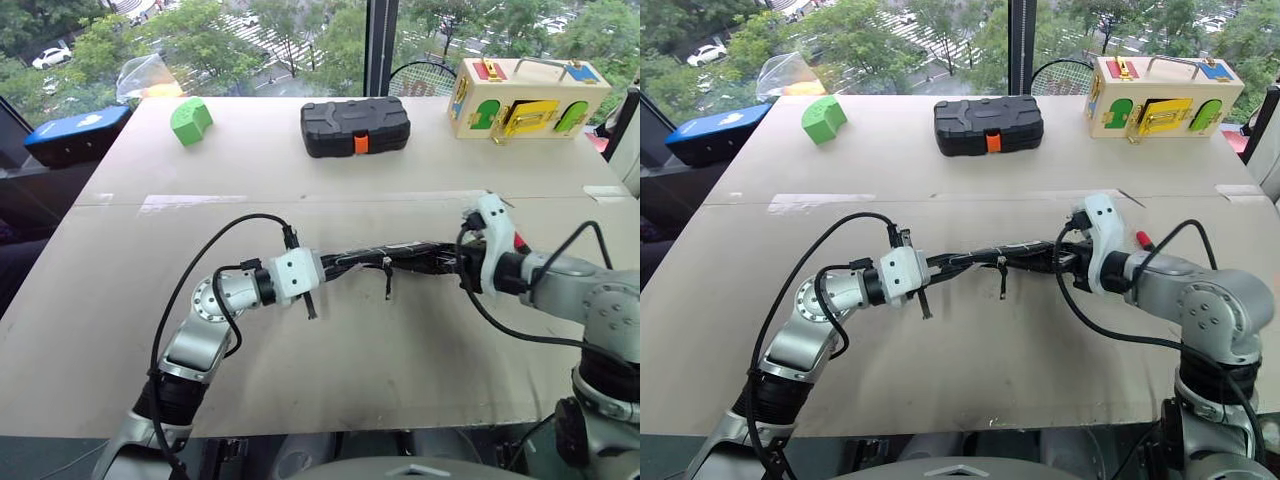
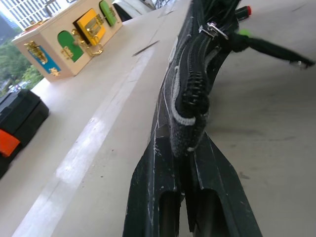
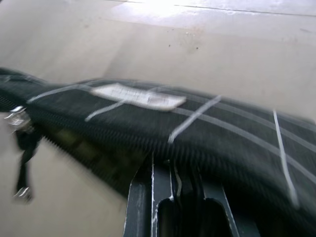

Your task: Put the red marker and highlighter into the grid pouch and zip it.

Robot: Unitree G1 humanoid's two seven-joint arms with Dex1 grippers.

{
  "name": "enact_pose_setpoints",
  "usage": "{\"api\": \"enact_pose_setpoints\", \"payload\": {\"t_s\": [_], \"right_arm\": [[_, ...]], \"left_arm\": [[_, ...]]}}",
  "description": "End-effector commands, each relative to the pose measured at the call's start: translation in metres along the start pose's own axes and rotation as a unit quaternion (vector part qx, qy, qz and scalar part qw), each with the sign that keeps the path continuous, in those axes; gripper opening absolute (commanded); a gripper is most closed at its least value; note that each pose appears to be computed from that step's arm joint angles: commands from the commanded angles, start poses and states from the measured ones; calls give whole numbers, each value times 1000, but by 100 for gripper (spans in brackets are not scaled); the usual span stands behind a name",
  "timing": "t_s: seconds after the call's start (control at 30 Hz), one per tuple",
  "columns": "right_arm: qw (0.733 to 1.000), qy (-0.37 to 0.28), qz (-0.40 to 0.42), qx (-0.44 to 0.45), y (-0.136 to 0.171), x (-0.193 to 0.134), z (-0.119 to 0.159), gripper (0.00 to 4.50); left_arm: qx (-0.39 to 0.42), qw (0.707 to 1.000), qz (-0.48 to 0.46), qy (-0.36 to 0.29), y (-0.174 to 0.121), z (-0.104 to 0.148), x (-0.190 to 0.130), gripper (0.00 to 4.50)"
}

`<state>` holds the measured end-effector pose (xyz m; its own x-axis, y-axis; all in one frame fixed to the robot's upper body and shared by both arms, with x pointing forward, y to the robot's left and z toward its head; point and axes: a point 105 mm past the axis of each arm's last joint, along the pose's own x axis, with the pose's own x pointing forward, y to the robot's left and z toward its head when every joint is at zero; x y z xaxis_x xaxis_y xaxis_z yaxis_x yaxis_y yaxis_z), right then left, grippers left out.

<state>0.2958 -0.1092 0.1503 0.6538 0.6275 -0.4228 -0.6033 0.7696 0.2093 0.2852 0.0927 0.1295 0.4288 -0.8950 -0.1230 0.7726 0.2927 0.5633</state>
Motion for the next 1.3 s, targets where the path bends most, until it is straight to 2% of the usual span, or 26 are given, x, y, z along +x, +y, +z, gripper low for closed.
{"api": "enact_pose_setpoints", "payload": {"t_s": [0.03,0.13,0.23,0.27,0.33,0.57,0.6,0.63,0.7,0.83,0.9,1.0,1.1,1.3], "right_arm": [[981,-2,-3,-196,20,15,12,5],[915,46,16,-401,26,25,-13,5],[848,76,35,-524,18,30,-26,5],[833,77,38,-547,16,31,-25,27],[813,81,46,-575,13,31,-25,87],[782,86,14,-617,-3,23,-10,424],[778,89,7,-622,-7,20,-8,443],[776,89,-1,-624,-9,18,-5,443],[776,91,-9,-624,-13,13,-2,443],[797,85,-1,-598,-14,-4,5,443],[828,70,2,-556,-12,-13,11,443],[888,24,-8,-458,-10,-31,27,443],[931,-19,-67,-358,-25,-55,36,443],[971,-33,-141,-191,-39,-75,19,443]], "left_arm": [[11,1000,-4,-29,1,16,4,0],[2,1000,1,-22,4,14,4,0],[2,1000,0,-13,5,10,5,0],[2,1000,-1,-10,5,10,5,0],[1,1000,-1,-6,5,8,5,0],[0,999,28,30,12,-3,-4,0],[3,999,32,35,14,-4,-5,0],[5,999,34,37,16,-5,-6,0],[7,999,36,39,18,-5,-6,0],[16,998,40,52,25,-7,-7,0],[20,997,40,56,28,-8,-7,0],[27,997,44,63,33,-10,-9,0],[33,996,52,71,38,-13,-14,0],[36,994,66,81,43,-16,-19,0]]}}
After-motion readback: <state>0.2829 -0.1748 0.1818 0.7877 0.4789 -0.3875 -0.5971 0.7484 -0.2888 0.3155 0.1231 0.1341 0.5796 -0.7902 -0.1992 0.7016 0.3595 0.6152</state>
